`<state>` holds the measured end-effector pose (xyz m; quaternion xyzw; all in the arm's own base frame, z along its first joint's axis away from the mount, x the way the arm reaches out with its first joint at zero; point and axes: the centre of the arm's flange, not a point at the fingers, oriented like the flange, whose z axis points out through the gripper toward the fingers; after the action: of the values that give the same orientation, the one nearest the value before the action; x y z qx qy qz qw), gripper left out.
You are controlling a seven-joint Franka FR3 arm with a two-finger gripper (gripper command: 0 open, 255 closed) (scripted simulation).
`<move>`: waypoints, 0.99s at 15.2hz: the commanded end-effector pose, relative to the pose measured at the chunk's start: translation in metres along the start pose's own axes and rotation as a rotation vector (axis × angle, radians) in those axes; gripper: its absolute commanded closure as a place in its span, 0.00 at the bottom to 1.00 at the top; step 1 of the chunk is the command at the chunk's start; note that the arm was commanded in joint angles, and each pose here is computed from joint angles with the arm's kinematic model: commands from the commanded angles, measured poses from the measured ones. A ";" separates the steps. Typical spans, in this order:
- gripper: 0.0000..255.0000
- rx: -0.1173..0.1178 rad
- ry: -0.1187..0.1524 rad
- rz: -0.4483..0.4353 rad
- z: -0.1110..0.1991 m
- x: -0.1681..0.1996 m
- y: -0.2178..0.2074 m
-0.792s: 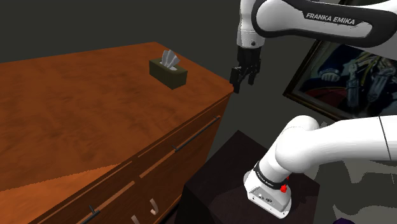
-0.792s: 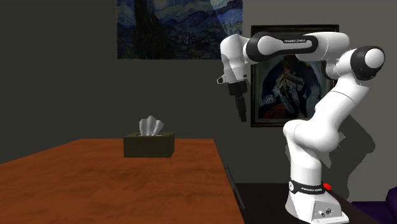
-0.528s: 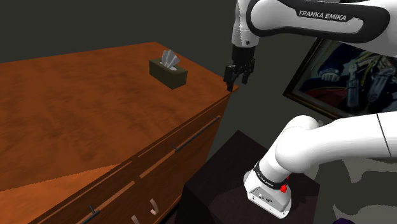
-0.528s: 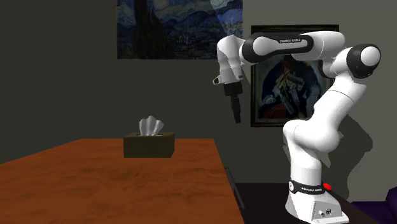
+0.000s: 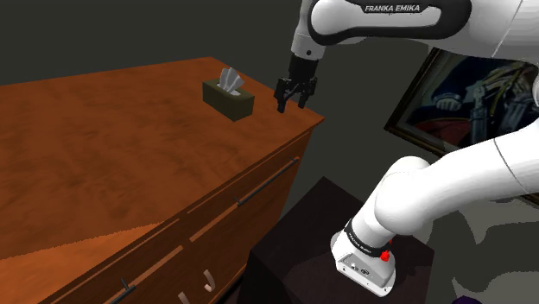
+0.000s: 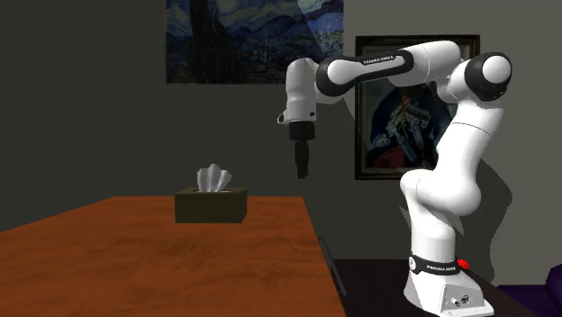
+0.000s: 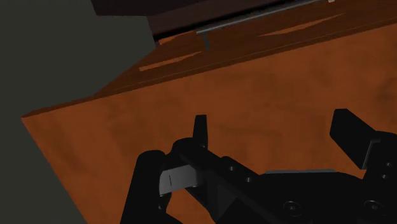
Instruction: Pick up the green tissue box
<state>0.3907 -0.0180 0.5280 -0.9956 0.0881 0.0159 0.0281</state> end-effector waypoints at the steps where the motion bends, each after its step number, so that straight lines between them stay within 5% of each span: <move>1: 0.00 0.040 0.033 0.005 0.001 0.023 -0.002; 15: 0.00 0.313 0.245 0.034 -0.010 0.165 -0.014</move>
<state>0.5454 -0.0337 0.5324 -0.9747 0.1076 -0.1100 0.1620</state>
